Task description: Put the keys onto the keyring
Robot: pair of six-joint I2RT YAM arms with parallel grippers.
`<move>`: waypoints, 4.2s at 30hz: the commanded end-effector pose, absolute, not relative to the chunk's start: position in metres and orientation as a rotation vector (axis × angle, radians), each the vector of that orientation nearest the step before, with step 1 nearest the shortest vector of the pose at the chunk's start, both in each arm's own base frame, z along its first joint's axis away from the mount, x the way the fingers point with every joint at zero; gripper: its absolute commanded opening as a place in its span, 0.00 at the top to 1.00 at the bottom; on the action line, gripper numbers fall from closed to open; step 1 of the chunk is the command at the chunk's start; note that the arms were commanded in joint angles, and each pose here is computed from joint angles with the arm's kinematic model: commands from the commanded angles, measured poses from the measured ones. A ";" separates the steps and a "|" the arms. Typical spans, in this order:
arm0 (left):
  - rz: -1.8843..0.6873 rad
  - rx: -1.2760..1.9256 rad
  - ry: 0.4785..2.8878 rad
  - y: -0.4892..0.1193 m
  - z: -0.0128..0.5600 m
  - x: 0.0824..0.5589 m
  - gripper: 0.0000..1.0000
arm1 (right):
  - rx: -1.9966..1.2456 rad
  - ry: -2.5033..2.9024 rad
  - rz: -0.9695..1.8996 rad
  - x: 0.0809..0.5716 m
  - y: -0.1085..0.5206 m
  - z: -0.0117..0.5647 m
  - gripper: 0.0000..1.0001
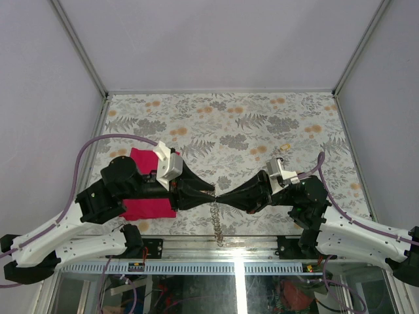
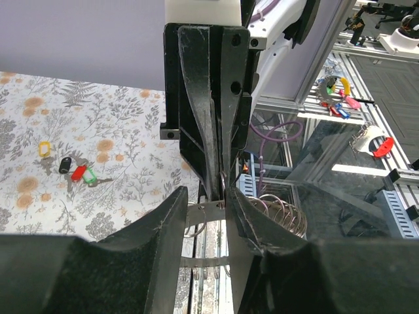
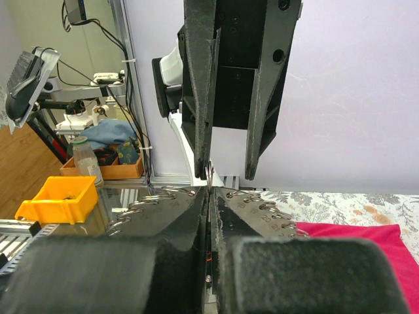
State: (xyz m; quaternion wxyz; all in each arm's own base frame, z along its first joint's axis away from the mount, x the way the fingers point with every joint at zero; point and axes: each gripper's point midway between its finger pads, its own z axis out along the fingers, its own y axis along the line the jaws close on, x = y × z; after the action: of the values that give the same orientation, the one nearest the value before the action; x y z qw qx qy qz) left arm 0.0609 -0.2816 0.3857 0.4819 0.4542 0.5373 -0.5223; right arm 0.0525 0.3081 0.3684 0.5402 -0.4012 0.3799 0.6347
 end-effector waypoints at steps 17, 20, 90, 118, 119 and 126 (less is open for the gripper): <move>-1.311 1.109 1.243 -0.293 0.392 0.060 0.78 | -0.868 0.752 1.492 0.047 0.288 0.408 1.00; -1.310 1.108 1.247 -0.293 0.392 0.061 0.85 | -0.868 0.752 1.492 0.046 0.288 0.407 1.00; -1.159 1.306 1.454 -0.299 0.343 0.072 1.00 | -1.199 1.122 1.210 0.071 0.307 0.336 0.68; -1.165 1.310 1.416 -0.292 0.354 0.066 1.00 | -1.235 1.146 1.219 0.071 0.313 0.326 0.66; -1.164 1.310 1.420 -0.292 0.354 0.067 1.00 | -1.236 1.148 1.219 0.071 0.313 0.325 0.65; -1.158 1.304 1.418 -0.291 0.355 0.067 1.00 | -1.241 1.159 1.219 0.071 0.312 0.323 0.66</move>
State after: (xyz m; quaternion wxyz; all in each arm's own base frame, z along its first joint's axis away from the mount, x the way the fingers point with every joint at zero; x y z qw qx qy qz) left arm 0.0673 -0.2873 0.3169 0.3808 0.5260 0.6167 -0.4450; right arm 0.0735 0.3100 0.3133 0.4946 -0.5085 0.4980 0.4988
